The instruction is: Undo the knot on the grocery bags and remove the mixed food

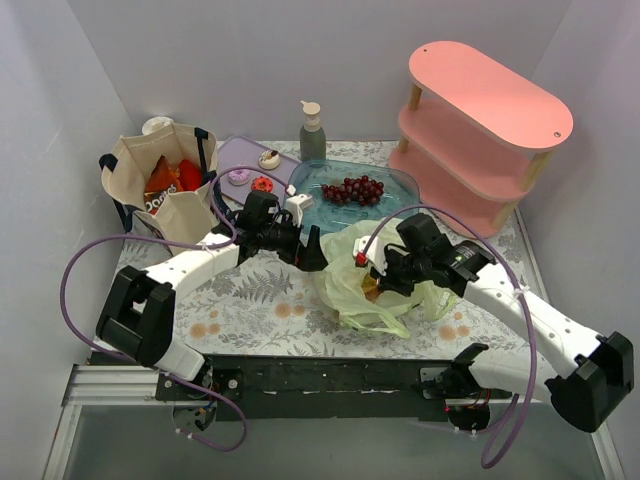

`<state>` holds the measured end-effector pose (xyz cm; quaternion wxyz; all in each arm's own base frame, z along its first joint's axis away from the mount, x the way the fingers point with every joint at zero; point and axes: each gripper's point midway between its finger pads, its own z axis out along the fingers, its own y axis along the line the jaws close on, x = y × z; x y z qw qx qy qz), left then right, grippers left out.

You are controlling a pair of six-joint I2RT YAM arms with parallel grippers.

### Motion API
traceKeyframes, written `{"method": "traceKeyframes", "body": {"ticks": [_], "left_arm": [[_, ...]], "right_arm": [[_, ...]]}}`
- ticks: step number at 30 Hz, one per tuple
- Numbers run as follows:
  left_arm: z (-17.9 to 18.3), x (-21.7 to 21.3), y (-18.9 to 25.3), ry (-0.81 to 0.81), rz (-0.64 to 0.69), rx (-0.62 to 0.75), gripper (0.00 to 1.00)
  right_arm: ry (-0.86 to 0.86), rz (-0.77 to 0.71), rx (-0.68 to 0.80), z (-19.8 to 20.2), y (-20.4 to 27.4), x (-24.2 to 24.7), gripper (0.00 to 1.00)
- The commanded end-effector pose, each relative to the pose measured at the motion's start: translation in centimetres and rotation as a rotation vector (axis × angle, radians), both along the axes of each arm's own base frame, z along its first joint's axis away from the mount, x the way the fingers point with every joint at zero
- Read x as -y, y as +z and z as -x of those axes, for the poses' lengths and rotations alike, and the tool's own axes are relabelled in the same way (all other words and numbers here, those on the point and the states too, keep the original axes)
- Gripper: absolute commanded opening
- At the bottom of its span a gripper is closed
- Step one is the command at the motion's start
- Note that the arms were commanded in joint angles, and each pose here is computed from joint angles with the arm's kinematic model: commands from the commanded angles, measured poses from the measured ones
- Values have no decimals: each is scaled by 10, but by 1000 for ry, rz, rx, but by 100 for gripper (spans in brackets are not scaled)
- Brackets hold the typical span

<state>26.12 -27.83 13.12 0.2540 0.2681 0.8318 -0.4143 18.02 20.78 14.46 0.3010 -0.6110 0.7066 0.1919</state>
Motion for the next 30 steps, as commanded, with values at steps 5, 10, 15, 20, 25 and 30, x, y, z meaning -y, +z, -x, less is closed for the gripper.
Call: {"method": "traceKeyframes", "body": {"ticks": [5,10,15,20,25,30], "left_arm": [[-12,4,23,-14,26,85,96],[-20,7,43,-9,39,133,98],[-19,19,111,-100,155,258,98],[-11,44,174,-250,311,290,98],[-13,65,215,-337,400,266,98],[-27,77,199,-306,369,231,98]], "right_arm": [[145,251,16,55,22,78,1],[223,273,223,58,63,103,1],[212,160,553,46,131,105,1],[24,43,782,-9,187,82,1],[-9,41,818,-44,189,59,1],[-22,-56,859,-62,198,34,1]]}}
